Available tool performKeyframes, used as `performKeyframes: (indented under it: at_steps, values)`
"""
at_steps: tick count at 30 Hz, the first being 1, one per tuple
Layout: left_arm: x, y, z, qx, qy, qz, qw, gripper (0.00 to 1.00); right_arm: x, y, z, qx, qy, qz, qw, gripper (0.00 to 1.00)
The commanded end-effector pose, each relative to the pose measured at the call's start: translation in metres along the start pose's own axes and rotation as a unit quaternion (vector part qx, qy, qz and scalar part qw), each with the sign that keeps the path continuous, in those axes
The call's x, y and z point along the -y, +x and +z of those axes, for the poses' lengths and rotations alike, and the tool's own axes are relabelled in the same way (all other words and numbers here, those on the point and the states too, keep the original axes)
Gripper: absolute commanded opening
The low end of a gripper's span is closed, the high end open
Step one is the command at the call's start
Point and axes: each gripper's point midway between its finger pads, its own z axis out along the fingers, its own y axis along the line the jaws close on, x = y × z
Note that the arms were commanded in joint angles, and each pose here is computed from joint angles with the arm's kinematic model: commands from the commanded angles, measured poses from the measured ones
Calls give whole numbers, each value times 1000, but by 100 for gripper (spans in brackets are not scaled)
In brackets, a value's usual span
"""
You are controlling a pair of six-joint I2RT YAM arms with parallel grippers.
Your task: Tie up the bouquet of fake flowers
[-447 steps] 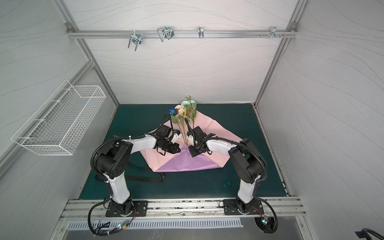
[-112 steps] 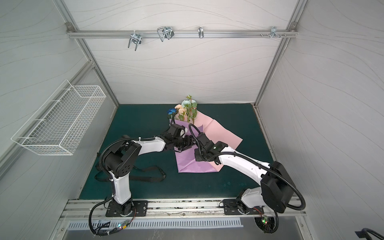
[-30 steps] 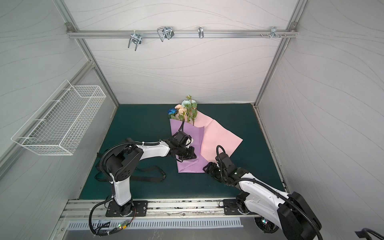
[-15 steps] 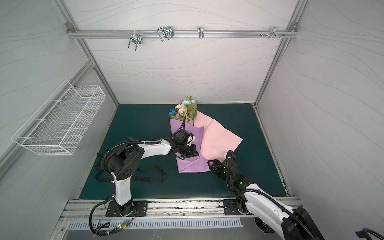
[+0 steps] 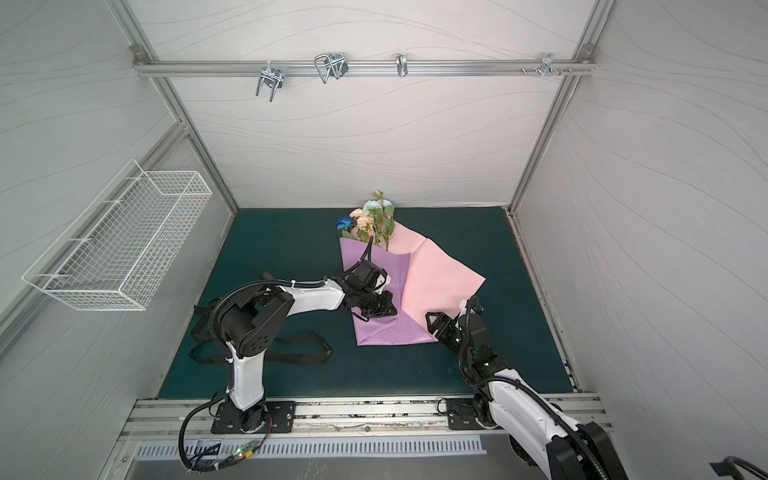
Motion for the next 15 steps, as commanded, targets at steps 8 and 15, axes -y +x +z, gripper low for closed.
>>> performKeyframes:
  at_steps: [8, 15]
  values:
    - [20, -22, 6, 17, 20, 20, 999, 8, -35, -34, 17, 16, -41, -50, 998, 79]
    - [19, -35, 5, 31, 1, 27, 999, 8, -35, -52, 29, 15, -19, -77, 997, 72]
